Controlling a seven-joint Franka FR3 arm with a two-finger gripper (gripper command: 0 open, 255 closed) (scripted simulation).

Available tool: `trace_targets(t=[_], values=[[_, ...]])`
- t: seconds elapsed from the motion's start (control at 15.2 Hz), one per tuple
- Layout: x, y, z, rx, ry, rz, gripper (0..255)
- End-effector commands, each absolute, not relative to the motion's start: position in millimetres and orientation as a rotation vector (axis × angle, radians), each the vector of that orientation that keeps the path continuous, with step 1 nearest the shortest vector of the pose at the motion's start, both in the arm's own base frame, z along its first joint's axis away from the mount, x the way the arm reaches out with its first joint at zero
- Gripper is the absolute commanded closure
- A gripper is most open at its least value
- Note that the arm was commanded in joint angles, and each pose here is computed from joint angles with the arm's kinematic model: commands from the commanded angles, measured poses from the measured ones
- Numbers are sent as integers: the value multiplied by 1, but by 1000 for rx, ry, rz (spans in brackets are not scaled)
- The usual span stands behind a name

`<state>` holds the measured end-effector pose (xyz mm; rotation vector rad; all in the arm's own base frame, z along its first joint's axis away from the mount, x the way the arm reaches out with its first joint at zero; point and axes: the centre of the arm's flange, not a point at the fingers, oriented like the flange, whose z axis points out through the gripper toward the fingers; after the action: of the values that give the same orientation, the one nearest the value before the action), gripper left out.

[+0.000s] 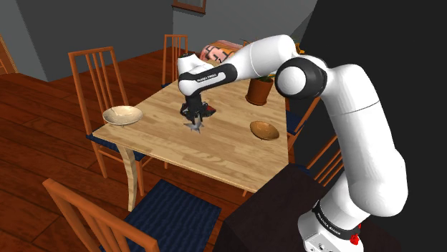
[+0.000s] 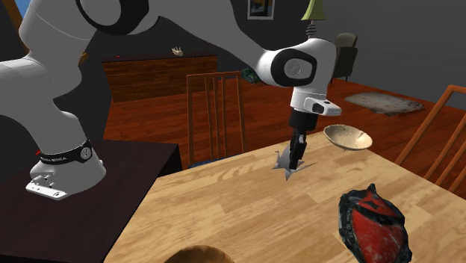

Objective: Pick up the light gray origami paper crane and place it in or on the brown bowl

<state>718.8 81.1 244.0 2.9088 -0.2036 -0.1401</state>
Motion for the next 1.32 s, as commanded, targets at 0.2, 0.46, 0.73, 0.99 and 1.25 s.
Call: trace_targets(t=[0.2, 0.46, 0.73, 0.99, 1.25], values=[[718, 81, 270, 2909, -204, -140, 255], [718, 81, 292, 2909, -204, -140, 255], [718, 81, 313, 2909, -204, -140, 255], [704, 59, 319, 2909, -204, -140, 255], [678, 13, 322, 2909, -204, -140, 255]])
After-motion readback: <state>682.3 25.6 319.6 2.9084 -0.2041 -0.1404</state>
